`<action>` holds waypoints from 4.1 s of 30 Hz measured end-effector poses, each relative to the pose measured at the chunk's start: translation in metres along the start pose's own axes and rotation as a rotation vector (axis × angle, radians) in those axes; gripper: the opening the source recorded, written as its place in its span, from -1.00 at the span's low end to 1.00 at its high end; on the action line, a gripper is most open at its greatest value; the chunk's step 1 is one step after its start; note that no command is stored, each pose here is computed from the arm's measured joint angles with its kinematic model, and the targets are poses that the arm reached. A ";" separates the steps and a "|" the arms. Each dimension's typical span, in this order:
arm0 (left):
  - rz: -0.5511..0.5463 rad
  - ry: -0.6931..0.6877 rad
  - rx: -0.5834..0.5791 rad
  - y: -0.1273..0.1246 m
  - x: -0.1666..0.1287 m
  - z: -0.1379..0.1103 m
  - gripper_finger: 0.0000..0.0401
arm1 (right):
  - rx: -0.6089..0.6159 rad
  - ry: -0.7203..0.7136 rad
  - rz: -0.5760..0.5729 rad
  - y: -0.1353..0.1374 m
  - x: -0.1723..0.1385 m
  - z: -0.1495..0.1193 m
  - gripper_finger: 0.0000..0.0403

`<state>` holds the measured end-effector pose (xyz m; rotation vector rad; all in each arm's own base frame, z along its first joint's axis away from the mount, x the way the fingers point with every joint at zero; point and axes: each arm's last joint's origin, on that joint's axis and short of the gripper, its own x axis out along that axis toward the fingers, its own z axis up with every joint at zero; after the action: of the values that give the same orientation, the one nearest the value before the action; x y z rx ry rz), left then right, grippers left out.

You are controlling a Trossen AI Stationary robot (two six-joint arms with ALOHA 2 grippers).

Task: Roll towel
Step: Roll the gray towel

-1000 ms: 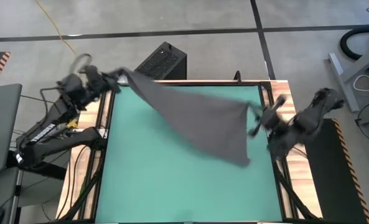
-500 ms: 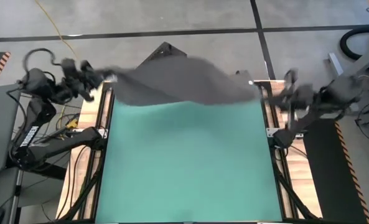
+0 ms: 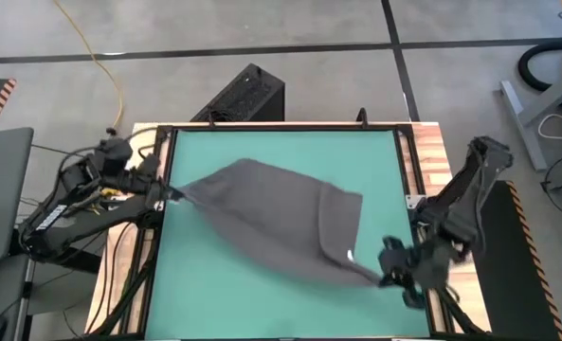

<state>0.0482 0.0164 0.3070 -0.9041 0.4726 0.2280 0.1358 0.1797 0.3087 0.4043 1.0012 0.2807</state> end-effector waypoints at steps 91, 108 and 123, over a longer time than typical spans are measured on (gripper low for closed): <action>0.139 0.231 0.311 -0.015 0.031 -0.004 -1.00 | 0.193 -0.145 -0.133 -0.001 0.031 -0.081 -0.89; 0.551 0.071 0.403 -0.005 0.012 0.001 -1.00 | 0.198 0.007 -0.328 -0.027 0.033 -0.072 -0.88; 0.668 -0.086 0.495 0.006 0.047 0.004 -1.00 | 0.203 0.003 -0.666 -0.063 0.027 -0.057 -0.88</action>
<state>0.0885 0.0227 0.2822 -0.2272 0.7033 0.7198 0.1036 0.1456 0.2330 0.2335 1.1143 -0.4226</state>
